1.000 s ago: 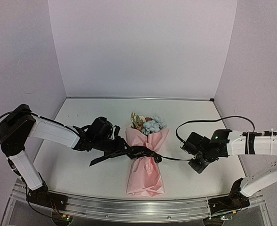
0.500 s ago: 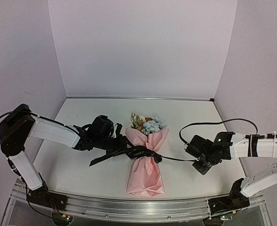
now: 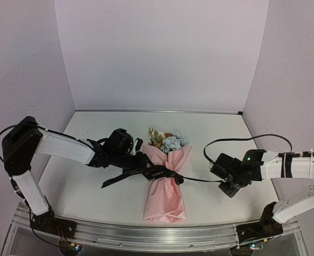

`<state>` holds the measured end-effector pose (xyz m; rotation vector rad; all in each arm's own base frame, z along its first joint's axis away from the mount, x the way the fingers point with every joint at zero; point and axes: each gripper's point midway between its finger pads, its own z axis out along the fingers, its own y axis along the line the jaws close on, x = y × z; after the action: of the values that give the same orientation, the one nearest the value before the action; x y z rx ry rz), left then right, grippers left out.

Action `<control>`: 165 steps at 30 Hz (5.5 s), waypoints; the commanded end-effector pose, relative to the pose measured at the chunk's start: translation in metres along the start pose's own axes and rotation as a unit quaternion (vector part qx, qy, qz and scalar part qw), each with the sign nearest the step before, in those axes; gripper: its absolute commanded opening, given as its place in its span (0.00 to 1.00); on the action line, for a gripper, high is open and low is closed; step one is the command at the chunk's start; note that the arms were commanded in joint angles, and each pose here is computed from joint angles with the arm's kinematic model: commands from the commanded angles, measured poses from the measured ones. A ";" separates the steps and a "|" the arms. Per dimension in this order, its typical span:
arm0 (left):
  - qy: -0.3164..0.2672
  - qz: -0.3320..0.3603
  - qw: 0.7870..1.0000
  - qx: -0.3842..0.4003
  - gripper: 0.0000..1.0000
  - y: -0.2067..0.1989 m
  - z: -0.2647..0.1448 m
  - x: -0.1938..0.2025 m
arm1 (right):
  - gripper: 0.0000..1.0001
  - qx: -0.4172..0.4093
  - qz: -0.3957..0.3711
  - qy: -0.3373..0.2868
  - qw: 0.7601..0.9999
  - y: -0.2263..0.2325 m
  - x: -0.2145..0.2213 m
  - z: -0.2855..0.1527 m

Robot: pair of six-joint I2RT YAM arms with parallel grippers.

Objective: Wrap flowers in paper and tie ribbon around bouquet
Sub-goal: Tie the ribbon around the folded bouquet.

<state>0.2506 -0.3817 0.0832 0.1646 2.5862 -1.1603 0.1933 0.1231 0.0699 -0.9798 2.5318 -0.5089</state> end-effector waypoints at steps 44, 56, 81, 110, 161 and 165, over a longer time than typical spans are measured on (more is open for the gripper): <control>0.037 0.068 0.997 -0.029 0.00 -0.016 -0.001 0.005 | 0.00 0.018 0.002 -0.007 1.000 -0.006 -0.008 -0.004; -0.023 0.190 0.980 -0.049 0.00 -0.039 -0.009 -0.036 | 0.44 -0.101 0.105 -0.011 0.989 0.012 -0.050 -0.017; -0.007 0.221 0.975 -0.032 0.00 -0.047 -0.012 -0.032 | 0.48 -0.291 0.238 -0.076 0.924 0.124 -0.157 -0.030; -0.014 0.155 0.978 -0.136 0.00 0.035 -0.036 -0.029 | 0.00 -0.300 0.308 0.018 0.903 0.103 -0.134 -0.007; -0.001 0.119 0.986 -0.113 0.00 0.072 -0.050 -0.047 | 0.30 -0.383 0.100 0.021 0.918 0.103 -0.153 -0.090; 0.001 0.119 0.987 -0.110 0.00 0.071 -0.048 -0.047 | 0.30 -0.381 0.078 0.028 0.921 0.110 -0.161 -0.079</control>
<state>0.2894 -0.2878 0.0634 0.3861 2.6376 -0.7494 0.2043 0.3256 0.1306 -0.8537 2.8610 0.6185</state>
